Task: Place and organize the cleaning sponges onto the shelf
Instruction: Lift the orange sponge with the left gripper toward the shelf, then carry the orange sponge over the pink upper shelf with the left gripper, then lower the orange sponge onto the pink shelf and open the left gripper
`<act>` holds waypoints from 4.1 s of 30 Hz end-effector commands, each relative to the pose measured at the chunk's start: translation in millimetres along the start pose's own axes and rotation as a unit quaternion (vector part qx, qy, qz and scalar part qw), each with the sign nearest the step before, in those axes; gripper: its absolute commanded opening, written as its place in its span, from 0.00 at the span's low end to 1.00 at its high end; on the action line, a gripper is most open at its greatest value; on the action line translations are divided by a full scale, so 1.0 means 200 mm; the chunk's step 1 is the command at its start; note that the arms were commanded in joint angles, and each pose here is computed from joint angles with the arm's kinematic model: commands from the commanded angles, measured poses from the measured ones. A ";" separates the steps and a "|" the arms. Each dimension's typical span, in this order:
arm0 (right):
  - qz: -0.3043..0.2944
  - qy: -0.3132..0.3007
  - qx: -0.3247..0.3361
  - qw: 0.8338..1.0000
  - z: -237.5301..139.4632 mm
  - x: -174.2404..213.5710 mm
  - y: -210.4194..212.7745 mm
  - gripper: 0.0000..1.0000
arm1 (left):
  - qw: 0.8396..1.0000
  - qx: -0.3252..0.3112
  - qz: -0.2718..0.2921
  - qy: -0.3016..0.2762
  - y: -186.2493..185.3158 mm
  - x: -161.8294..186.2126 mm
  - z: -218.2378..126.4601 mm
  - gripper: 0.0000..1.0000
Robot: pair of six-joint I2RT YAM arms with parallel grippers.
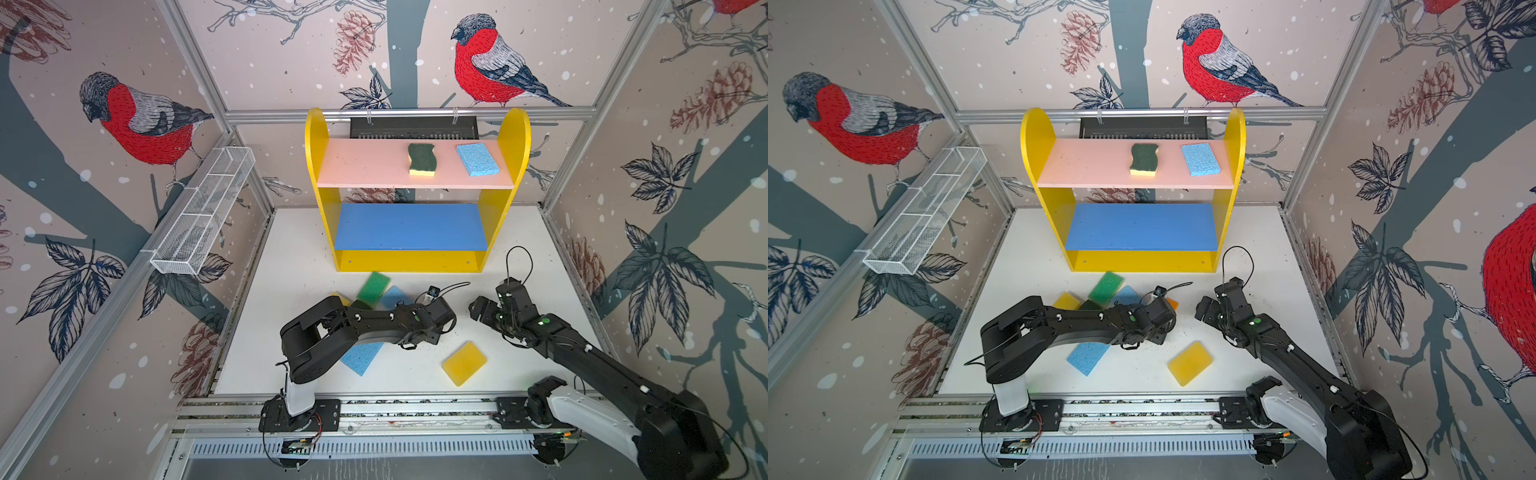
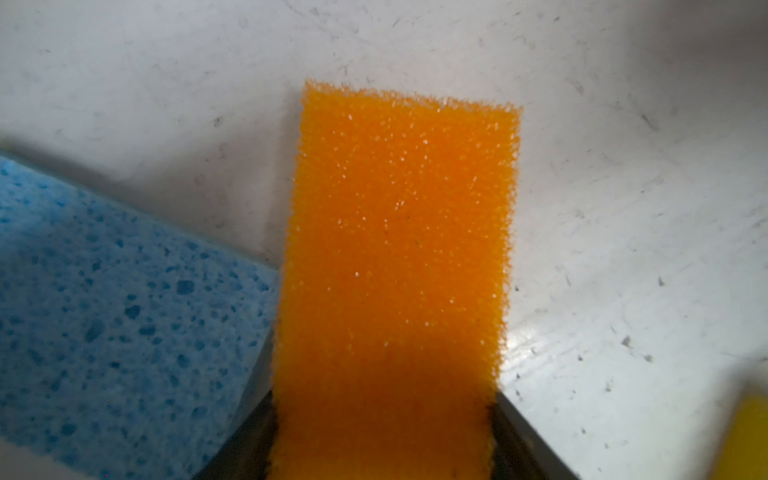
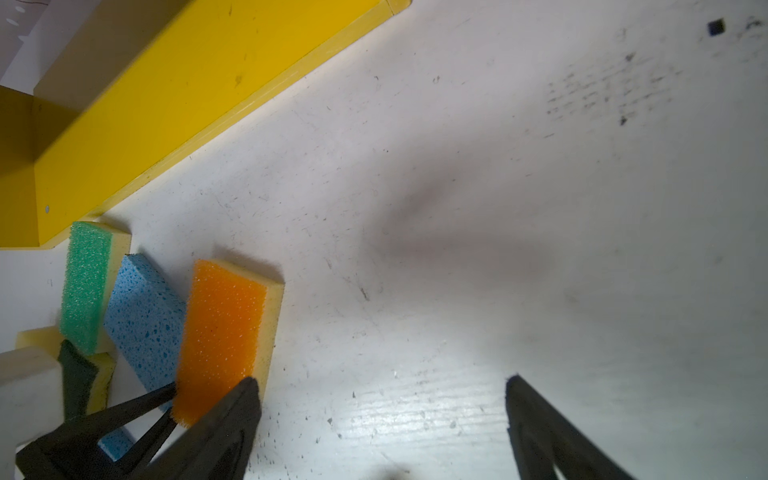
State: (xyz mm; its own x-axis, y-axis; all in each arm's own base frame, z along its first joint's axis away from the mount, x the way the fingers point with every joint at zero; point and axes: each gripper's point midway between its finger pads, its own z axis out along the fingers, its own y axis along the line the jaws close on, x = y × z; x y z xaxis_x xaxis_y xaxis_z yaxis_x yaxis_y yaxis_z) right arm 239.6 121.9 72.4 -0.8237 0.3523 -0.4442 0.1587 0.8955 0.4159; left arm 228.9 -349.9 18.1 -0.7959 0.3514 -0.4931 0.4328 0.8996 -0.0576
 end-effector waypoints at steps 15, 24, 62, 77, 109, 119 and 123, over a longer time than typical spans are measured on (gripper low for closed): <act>-0.019 -0.020 -0.014 1.000 -0.04 -0.07 0.06 0.92 | 0.998 -0.026 0.002 -0.061 0.07 -0.25 -0.38 0.53; -0.041 -0.031 -0.012 0.999 -0.07 -0.15 0.11 0.92 | 0.990 -0.055 -0.019 -0.126 0.21 -0.48 -0.75 0.55; -0.228 -0.135 -0.069 0.962 -0.40 -0.33 0.53 0.92 | 0.905 -0.136 -0.085 -0.393 0.91 -1.39 -1.85 0.53; -0.245 -0.162 -0.076 0.953 -0.48 -0.41 0.60 0.92 | 0.909 -0.124 -0.097 -0.385 1.08 -1.69 -1.71 0.53; -0.245 -0.150 -0.076 0.955 -0.44 -0.40 0.62 0.92 | 0.916 -0.131 -0.151 -0.348 1.19 -1.71 -1.54 0.58; -0.247 -0.149 -0.076 0.955 -0.44 -0.40 0.62 0.92 | 0.914 -0.135 -0.156 -0.350 1.20 -1.72 -1.56 0.66; -0.247 -0.150 -0.077 0.954 -0.45 -0.40 0.63 0.92 | 0.914 -0.135 -0.158 -0.349 1.20 -1.72 -1.55 0.70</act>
State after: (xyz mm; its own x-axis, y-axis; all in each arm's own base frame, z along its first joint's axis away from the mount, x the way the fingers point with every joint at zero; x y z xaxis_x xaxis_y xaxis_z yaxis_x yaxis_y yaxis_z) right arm 274.6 181.3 225.2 -0.5940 -0.0268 -0.8040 -0.3092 0.9302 0.1975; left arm 476.2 -177.9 442.6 -0.3592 -0.0929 -0.9286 0.0526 0.9914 -0.1195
